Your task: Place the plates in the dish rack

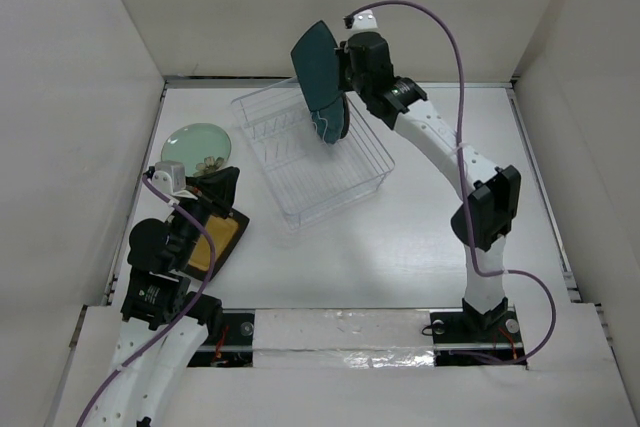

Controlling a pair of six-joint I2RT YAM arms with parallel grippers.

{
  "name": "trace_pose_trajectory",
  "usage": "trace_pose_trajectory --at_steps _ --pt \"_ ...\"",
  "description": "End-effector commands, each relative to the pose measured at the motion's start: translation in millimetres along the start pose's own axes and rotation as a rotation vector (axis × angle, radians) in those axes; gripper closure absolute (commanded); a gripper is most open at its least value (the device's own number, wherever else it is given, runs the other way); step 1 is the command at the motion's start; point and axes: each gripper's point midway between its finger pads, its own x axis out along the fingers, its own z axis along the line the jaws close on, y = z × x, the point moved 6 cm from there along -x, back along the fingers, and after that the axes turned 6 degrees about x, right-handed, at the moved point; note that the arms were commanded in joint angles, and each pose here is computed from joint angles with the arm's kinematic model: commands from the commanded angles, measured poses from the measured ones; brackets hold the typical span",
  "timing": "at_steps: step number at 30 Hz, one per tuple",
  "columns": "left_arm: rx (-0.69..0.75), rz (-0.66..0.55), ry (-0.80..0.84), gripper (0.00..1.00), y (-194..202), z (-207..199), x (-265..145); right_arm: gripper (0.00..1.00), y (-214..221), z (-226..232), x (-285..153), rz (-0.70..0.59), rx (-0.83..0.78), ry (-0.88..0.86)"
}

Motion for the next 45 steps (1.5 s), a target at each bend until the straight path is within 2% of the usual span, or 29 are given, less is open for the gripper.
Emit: trace_pose_trajectory --at_steps 1,18,45 --pt "0.019 -0.054 0.032 0.93 -12 -5 -1 1.00 -61 20 -20 -0.213 -0.004 0.010" --pt "0.017 -0.042 0.027 0.93 -9 -4 1 1.00 -33 25 -4 -0.179 -0.159 0.174" --pt "0.018 -0.048 0.029 0.93 -10 -4 0 1.00 56 38 33 0.049 -0.278 0.115"
